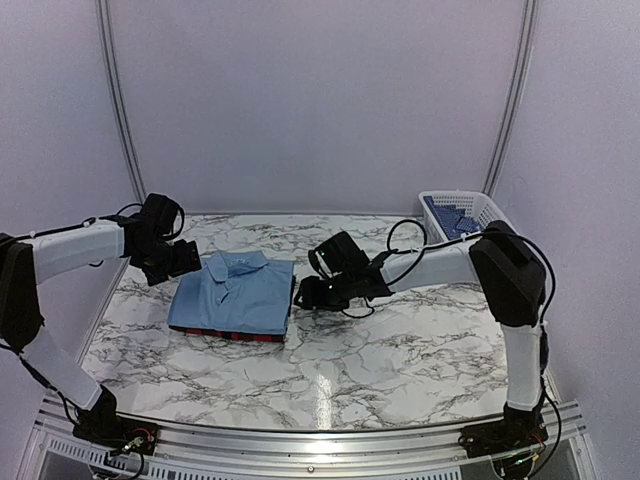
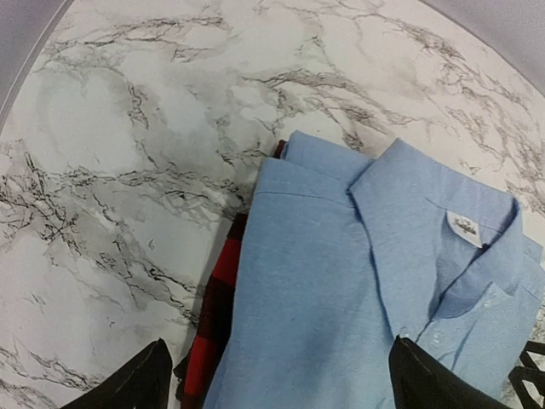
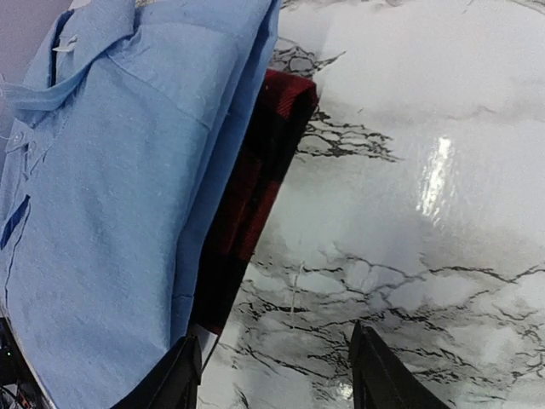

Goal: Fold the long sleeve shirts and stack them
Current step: Place the square-folded shirt on the square-folded shirt, then move the square-folded shirt to the center of the board.

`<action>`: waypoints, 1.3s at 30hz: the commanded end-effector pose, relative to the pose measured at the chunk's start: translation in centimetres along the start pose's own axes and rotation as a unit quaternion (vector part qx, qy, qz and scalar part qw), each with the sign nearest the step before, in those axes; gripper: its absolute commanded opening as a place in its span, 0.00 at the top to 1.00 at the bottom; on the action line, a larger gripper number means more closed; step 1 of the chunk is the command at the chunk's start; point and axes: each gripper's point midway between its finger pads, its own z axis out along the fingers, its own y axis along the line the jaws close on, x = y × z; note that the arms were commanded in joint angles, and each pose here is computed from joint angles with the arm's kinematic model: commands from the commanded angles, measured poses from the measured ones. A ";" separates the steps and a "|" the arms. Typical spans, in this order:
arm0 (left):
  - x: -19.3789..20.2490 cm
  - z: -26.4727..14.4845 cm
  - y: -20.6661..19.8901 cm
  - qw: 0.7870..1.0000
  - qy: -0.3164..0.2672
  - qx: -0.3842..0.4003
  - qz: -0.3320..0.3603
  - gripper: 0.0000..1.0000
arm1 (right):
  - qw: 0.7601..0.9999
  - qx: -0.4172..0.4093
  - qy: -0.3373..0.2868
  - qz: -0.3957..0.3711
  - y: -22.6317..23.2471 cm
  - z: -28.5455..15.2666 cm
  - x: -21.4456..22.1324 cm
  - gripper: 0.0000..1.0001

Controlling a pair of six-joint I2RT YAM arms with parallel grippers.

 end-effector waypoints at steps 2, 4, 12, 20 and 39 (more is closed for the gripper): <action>-1.4 -3.3 -3.8 0.998 -0.036 0.042 0.021 0.06 | 0.998 -0.014 -0.050 -0.020 1.5 -3.9 -3.1 0.42; -1.2 -4.1 -5.8 0.997 -0.040 0.061 0.029 0.04 | 0.998 -0.008 -0.061 -0.025 1.3 -5.1 -3.8 0.39; 2.4 -4.4 -14.9 0.990 -0.021 0.113 0.087 0.01 | 0.993 0.027 -0.110 -0.017 -1.6 -10.2 -6.2 0.15; 6.2 -2.7 -24.0 0.980 -0.005 0.143 0.138 0.01 | 0.986 0.079 -0.144 0.007 -6.3 -14.7 -6.6 0.01; 9.6 9.2 -30.1 0.985 0.032 0.095 0.140 0.01 | 0.980 0.112 -0.162 0.041 -11.7 -19.1 -4.3 0.02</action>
